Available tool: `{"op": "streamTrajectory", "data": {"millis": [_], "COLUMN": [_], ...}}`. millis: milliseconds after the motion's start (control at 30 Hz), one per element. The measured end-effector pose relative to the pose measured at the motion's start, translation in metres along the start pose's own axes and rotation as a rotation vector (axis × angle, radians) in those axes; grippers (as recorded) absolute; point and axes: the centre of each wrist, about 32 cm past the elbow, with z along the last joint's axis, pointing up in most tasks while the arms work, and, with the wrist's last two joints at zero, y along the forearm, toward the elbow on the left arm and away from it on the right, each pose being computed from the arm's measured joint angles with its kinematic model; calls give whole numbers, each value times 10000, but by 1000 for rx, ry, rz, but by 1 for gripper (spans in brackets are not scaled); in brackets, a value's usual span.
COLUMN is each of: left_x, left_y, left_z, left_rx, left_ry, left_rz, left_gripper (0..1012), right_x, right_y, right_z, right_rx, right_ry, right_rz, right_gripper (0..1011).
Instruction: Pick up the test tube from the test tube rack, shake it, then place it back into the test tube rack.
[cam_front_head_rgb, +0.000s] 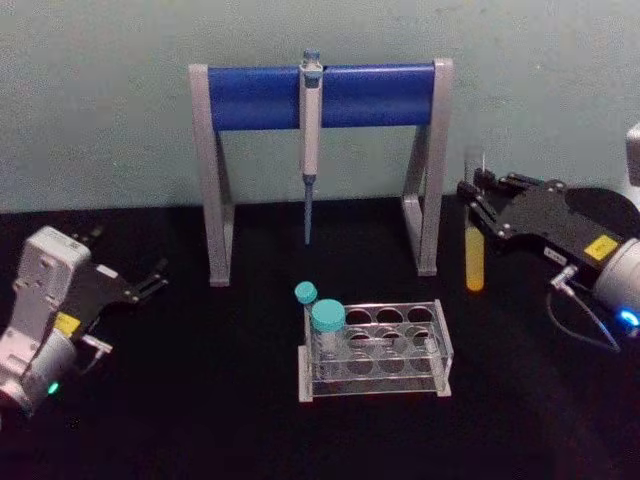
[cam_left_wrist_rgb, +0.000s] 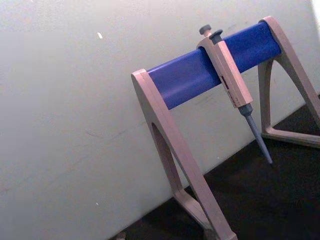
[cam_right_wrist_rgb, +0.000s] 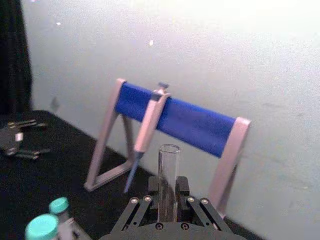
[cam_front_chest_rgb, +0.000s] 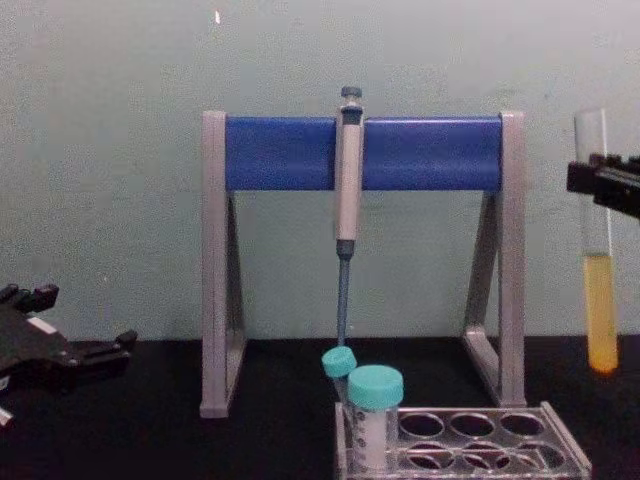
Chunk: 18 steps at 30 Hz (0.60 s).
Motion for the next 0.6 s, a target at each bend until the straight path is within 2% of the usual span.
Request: {"op": "streamTrajectory", "data": {"millis": [133,267,567,600], "left_x": [0,0,0,0], "left_y": [0,0,0,0], "left_z": [0,0,0,0], "left_rx": [0,0,0,0], "left_ry": [0,0,0,0], "left_rz": [0,0,0,0], "left_gripper": [1001,1001,1001,1001], "right_x": [-31,-48,-66,-67], "right_y": [98,172,345,369], "right_z": [-7,-22,-112,-126], "right_rx": [22,38,101,116], "right_ry": [-11,0,99,120], "right_rz": [-37,-38,50,80], "right_gripper": [229,229,229,229]}}
